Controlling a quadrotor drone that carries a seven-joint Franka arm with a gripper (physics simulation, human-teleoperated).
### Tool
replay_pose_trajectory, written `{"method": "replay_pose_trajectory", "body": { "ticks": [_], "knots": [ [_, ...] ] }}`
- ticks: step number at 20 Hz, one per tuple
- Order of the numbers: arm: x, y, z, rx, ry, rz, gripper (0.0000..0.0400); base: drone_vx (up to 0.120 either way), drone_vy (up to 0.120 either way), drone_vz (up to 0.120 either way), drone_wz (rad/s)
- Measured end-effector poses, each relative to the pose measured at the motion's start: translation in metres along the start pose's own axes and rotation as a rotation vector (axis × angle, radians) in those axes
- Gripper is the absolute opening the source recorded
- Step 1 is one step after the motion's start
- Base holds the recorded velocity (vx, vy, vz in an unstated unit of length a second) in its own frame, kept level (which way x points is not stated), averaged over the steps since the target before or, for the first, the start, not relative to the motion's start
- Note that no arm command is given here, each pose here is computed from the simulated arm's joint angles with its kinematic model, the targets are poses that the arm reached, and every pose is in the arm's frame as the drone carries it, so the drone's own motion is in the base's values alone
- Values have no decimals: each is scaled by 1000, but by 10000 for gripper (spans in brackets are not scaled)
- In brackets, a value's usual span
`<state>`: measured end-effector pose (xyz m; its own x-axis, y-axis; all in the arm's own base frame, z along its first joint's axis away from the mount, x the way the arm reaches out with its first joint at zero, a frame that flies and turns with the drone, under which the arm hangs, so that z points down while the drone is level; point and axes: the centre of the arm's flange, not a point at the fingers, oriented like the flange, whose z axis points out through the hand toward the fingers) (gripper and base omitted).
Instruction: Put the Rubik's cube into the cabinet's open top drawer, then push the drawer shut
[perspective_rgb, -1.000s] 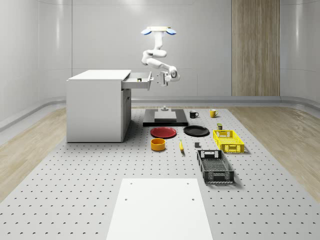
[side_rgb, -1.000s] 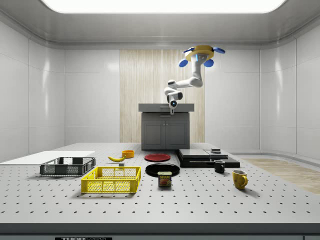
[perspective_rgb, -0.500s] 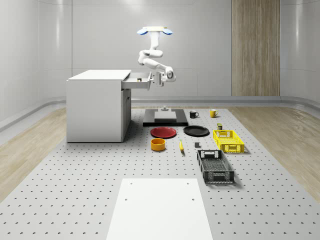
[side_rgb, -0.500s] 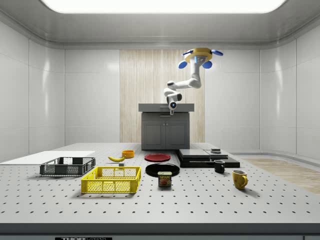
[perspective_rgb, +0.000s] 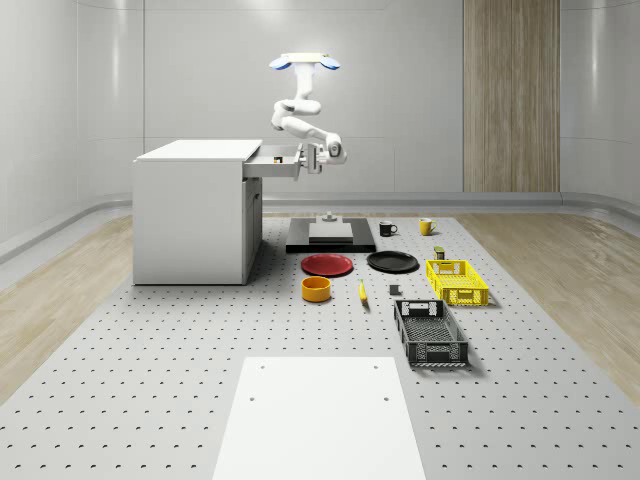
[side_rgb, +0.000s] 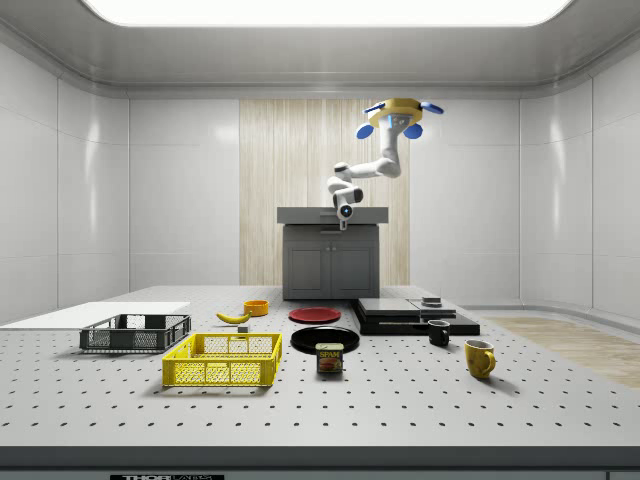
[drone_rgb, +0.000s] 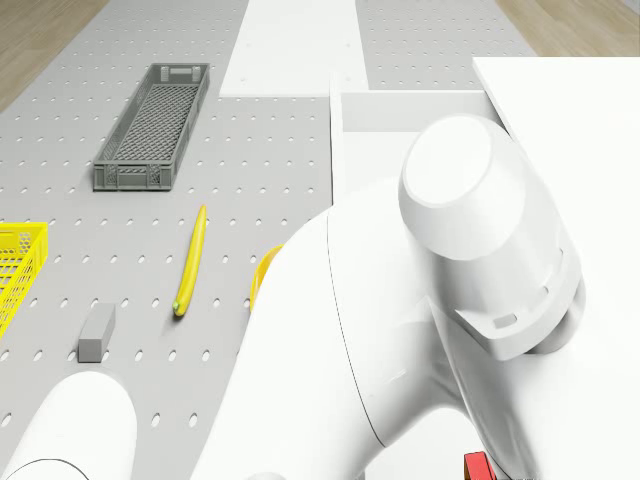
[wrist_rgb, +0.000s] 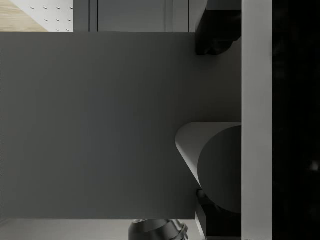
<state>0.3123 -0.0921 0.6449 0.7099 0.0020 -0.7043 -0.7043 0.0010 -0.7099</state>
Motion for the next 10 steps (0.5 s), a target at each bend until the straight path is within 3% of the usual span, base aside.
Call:
{"method": "replay_pose_trajectory", "body": {
  "ticks": [10],
  "knots": [
    [0,0,0,0,-1,-2,400,0,-120,0,0]
  ]
}}
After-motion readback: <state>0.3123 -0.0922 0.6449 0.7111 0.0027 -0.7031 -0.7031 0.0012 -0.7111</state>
